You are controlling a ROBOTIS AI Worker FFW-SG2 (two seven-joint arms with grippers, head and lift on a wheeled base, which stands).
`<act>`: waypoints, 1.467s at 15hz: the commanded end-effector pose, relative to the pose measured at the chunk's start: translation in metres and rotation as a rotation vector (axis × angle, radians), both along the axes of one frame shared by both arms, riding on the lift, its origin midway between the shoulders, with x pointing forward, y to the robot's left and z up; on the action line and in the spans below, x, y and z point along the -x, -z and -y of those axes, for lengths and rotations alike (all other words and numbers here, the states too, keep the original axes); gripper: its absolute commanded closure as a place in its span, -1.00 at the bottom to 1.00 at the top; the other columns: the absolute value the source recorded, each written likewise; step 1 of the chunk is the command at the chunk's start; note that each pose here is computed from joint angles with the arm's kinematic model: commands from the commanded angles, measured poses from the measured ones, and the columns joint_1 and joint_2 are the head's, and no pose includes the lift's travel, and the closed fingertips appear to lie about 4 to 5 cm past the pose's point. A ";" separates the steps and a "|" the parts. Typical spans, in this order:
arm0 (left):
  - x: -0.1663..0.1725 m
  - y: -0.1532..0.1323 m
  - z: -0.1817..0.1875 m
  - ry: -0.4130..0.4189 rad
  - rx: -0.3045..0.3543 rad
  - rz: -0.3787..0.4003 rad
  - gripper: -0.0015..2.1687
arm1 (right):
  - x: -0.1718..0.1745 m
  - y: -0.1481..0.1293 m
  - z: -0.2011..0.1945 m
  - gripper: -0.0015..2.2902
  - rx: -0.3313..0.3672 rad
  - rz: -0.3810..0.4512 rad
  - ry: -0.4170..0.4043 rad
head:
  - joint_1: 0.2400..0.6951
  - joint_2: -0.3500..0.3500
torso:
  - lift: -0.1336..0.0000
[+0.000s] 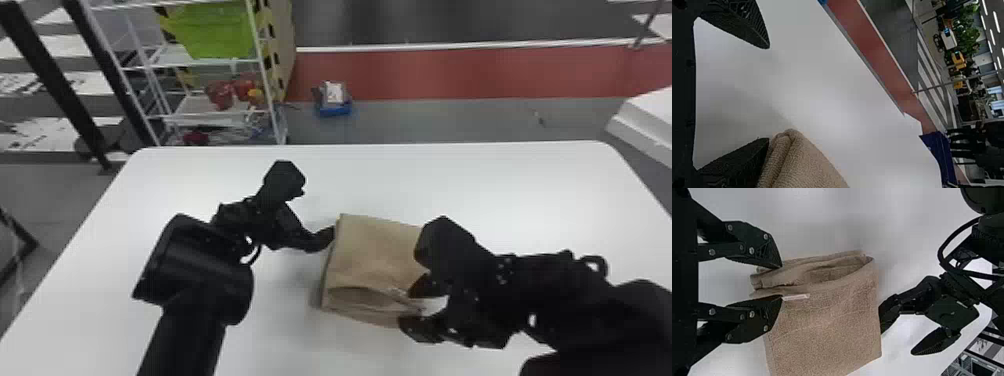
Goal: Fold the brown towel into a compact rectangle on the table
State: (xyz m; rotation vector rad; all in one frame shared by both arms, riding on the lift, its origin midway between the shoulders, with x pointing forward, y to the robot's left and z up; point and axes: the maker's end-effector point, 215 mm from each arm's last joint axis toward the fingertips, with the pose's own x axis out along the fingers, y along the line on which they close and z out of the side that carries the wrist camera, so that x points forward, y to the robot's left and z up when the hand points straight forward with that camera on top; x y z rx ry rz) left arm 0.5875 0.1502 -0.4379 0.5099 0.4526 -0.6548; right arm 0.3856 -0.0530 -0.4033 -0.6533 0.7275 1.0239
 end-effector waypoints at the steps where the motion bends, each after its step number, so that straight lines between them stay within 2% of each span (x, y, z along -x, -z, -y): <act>1: -0.002 -0.007 -0.006 -0.007 -0.008 0.016 -0.97 | 0.001 -0.016 -0.003 -0.80 -0.047 0.007 0.015 | 1.00 0.31 | -1.00; 5: -0.009 -0.017 -0.020 -0.042 0.000 0.039 -0.97 | -0.003 -0.035 -0.006 -0.80 -0.160 -0.023 0.081 | 1.00 0.36 | -1.00; 7: -0.015 -0.027 -0.040 -0.104 0.021 0.066 -0.97 | -0.013 -0.038 -0.007 -0.78 -0.188 -0.014 0.128 | 1.00 0.38 | -1.00; 9: -0.020 -0.039 -0.067 -0.197 0.074 0.101 -0.97 | -0.021 -0.044 -0.012 -0.64 -0.255 -0.020 0.163 | 1.00 0.43 | -1.00; 10: -0.020 -0.045 -0.085 -0.263 0.127 0.104 -0.97 | -0.026 -0.050 -0.014 -0.62 -0.303 -0.029 0.192 | 1.00 0.47 | -1.00; 11: -0.019 -0.052 -0.099 -0.315 0.176 0.114 -0.97 | -0.030 -0.051 -0.013 -0.36 -0.318 -0.028 0.228 | 1.00 0.50 | -1.00; 12: -0.015 -0.063 -0.114 -0.360 0.237 0.139 -0.97 | -0.034 -0.046 -0.014 0.08 -0.322 -0.025 0.248 | 1.00 0.54 | -1.00; 13: -0.009 -0.071 -0.121 -0.383 0.290 0.152 -0.97 | -0.036 -0.042 -0.018 0.34 -0.326 -0.032 0.258 | 1.00 0.58 | -1.00; 14: -0.003 -0.073 -0.126 -0.399 0.314 0.157 -0.97 | -0.037 -0.038 -0.021 0.45 -0.325 -0.039 0.265 | 1.00 0.64 | -1.00; 19: 0.019 -0.069 -0.130 -0.407 0.332 0.154 -0.97 | -0.037 0.010 -0.050 0.45 -0.217 -0.060 0.231 | 1.00 0.80 | -1.00; 22: 0.025 -0.074 -0.133 -0.413 0.343 0.166 -0.97 | -0.041 0.018 -0.052 0.45 -0.193 -0.047 0.217 | 1.00 0.85 | -1.00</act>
